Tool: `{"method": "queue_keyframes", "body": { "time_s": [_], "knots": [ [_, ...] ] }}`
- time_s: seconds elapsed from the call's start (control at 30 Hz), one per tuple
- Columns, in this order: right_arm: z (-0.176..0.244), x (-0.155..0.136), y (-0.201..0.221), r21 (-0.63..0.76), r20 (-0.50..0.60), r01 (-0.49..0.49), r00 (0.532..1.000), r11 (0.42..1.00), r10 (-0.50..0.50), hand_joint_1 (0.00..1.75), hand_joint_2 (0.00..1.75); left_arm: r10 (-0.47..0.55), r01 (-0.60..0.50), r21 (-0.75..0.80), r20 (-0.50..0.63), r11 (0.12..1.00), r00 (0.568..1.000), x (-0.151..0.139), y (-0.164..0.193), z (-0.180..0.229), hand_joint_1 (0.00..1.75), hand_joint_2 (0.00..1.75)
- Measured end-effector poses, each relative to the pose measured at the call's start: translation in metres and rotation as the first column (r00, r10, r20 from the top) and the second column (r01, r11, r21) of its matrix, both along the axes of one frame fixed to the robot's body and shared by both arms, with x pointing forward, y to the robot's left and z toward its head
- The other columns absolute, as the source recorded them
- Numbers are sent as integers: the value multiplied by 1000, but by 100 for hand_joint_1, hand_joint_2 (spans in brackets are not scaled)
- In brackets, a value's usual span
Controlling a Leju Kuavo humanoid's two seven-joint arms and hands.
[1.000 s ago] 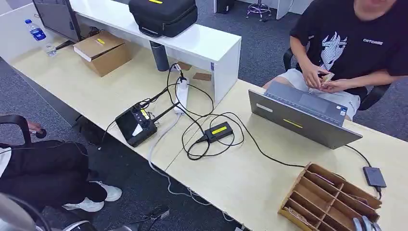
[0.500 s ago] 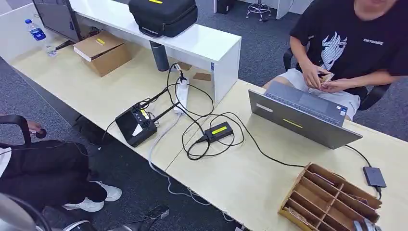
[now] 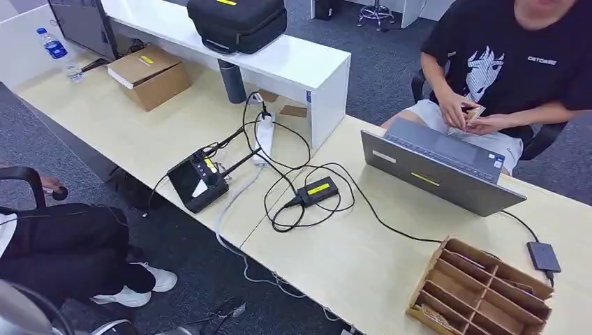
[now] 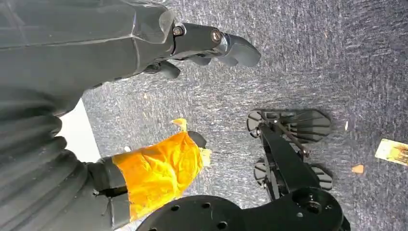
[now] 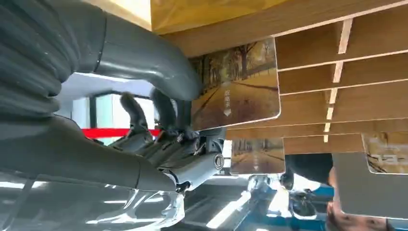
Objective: Pass the card to the sensor for recognition and then transmit it.
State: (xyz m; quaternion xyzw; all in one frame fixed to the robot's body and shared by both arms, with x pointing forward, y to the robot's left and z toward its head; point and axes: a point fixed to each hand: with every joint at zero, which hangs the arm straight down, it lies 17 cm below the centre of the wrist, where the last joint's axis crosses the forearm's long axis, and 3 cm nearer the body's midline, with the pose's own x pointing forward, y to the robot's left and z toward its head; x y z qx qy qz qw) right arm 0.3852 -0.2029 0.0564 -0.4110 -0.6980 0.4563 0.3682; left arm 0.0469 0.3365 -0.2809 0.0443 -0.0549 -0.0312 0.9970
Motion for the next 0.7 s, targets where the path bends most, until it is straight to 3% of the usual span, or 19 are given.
{"method": "queue_keyframes", "body": {
  "time_s": [0.33,0.7],
  "knots": [
    [15,2,10,-6,43,-36,998,999,36,175,175,-8,8,2,0,1000,1000,1,1,0,0,175],
    [111,25,21,20,286,-93,955,995,84,175,175,-25,25,2,1,1000,1000,2,1,0,0,175]
  ]
}}
